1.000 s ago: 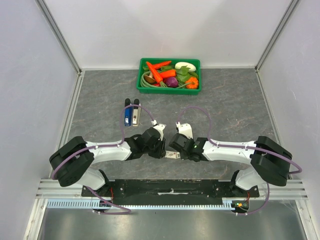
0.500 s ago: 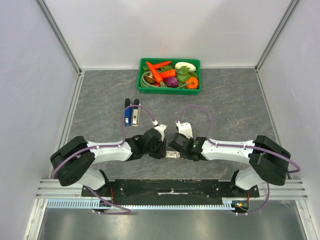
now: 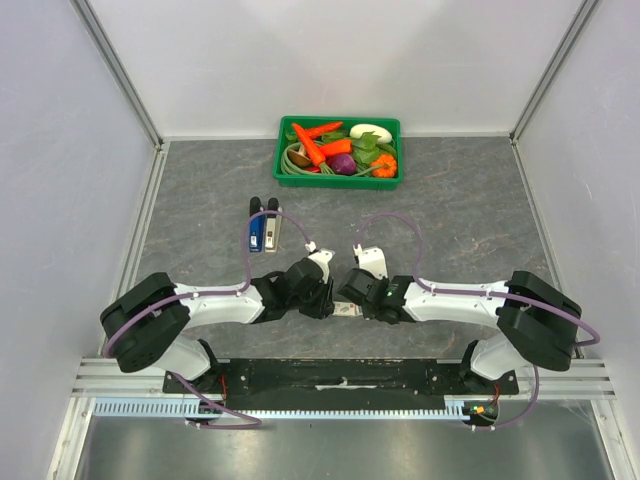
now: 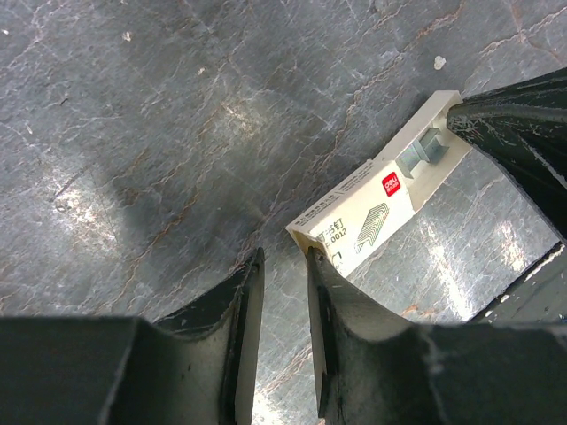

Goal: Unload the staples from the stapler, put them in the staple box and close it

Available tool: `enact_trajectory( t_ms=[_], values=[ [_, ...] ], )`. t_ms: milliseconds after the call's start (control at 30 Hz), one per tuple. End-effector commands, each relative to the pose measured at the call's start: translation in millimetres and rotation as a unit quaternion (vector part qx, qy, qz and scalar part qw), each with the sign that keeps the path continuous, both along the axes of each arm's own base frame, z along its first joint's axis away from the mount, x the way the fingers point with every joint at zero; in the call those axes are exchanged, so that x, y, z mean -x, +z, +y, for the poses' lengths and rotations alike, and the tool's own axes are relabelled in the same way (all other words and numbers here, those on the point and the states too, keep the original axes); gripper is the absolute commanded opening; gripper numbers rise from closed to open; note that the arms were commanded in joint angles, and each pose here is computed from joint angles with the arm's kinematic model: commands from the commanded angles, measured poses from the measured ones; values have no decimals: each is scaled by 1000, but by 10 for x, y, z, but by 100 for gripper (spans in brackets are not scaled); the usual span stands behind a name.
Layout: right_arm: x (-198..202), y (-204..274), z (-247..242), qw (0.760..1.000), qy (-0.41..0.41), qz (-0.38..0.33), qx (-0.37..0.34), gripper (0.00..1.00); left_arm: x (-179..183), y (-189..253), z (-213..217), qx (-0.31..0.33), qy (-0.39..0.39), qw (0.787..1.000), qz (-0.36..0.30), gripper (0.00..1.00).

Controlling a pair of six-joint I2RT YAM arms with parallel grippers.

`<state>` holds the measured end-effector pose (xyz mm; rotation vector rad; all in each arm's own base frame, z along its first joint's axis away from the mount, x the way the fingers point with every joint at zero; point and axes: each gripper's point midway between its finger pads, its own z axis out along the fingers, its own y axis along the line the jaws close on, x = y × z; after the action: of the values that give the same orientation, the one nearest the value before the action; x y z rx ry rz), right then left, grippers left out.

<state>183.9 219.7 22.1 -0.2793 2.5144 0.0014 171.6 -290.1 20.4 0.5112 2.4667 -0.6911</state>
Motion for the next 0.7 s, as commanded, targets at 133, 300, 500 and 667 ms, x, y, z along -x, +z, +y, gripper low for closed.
enact_trajectory(
  t_ms=[133, 300, 500, 667],
  values=[
    [22, 29, -45, 1000, -6, -5, -8, 0, 140, -227, 191, -36, 12, 999, 27, 34],
    [60, 14, -52, 1000, -2, 3, -10, 0, 176, -243, 213, -39, 11, 999, 29, 34],
    [56, 38, -67, 1000, -5, -2, -12, 0, 166, -195, 236, -34, 16, 999, 20, 37],
    [36, 53, -48, 1000, -14, -5, -18, 0, 217, -221, 284, -41, 17, 999, 30, 36]
  ],
)
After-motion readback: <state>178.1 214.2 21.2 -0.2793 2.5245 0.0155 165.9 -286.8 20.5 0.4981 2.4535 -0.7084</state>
